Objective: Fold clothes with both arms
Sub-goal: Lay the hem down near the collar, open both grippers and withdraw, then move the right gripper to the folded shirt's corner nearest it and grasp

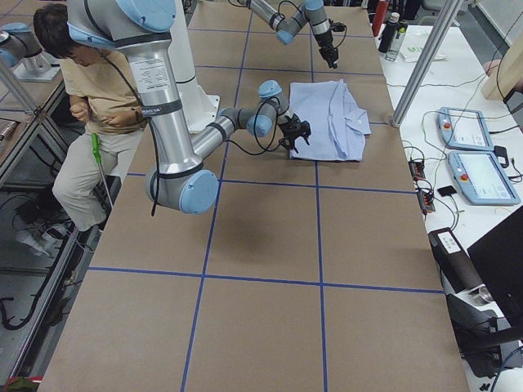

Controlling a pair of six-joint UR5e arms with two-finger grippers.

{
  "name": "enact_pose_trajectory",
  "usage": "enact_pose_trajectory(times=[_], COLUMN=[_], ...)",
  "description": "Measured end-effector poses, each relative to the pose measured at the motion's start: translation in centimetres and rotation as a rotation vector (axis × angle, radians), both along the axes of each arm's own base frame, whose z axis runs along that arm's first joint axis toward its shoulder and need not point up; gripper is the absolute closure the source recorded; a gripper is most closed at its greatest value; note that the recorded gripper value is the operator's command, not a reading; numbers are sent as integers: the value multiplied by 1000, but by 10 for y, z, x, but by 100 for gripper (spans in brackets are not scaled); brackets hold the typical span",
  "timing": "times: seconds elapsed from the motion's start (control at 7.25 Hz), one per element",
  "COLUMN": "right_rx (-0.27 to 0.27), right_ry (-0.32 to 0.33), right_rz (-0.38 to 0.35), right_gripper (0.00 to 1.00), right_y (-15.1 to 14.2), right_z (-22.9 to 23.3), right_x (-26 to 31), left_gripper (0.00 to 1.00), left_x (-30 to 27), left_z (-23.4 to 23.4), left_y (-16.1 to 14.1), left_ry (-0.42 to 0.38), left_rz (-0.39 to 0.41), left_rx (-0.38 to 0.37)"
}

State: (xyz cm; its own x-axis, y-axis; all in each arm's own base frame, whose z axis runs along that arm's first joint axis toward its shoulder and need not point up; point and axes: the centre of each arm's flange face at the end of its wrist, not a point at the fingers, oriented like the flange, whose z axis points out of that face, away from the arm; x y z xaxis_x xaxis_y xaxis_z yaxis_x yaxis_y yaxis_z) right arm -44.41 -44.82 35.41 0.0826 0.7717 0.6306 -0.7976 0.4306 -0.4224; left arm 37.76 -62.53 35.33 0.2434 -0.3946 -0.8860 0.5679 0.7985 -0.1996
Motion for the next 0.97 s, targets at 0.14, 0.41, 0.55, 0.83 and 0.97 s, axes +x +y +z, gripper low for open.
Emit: enact_pose_trajectory(times=[0.14, 0.41, 0.55, 0.83, 0.97], right_rx=[-5, -4, -5, -4, -5], right_ry=[4, 13, 19, 38, 46], right_rz=[-9, -17, -22, -27, -29], right_gripper=[37, 37, 36, 37, 57], right_y=[8, 15, 18, 21, 22], right_z=[5, 9, 13, 21, 24], right_x=[-6, -14, -18, -27, -30], left_gripper=[54, 54, 54, 54, 54], left_x=[-1, -3, -5, -8, -8], left_z=[2, 8, 11, 14, 14], left_y=[0, 1, 1, 0, 0], left_ry=[-5, -21, -30, -36, -37], left_rz=[0, 10, 15, 17, 17], left_rx=[3, 15, 22, 27, 27])
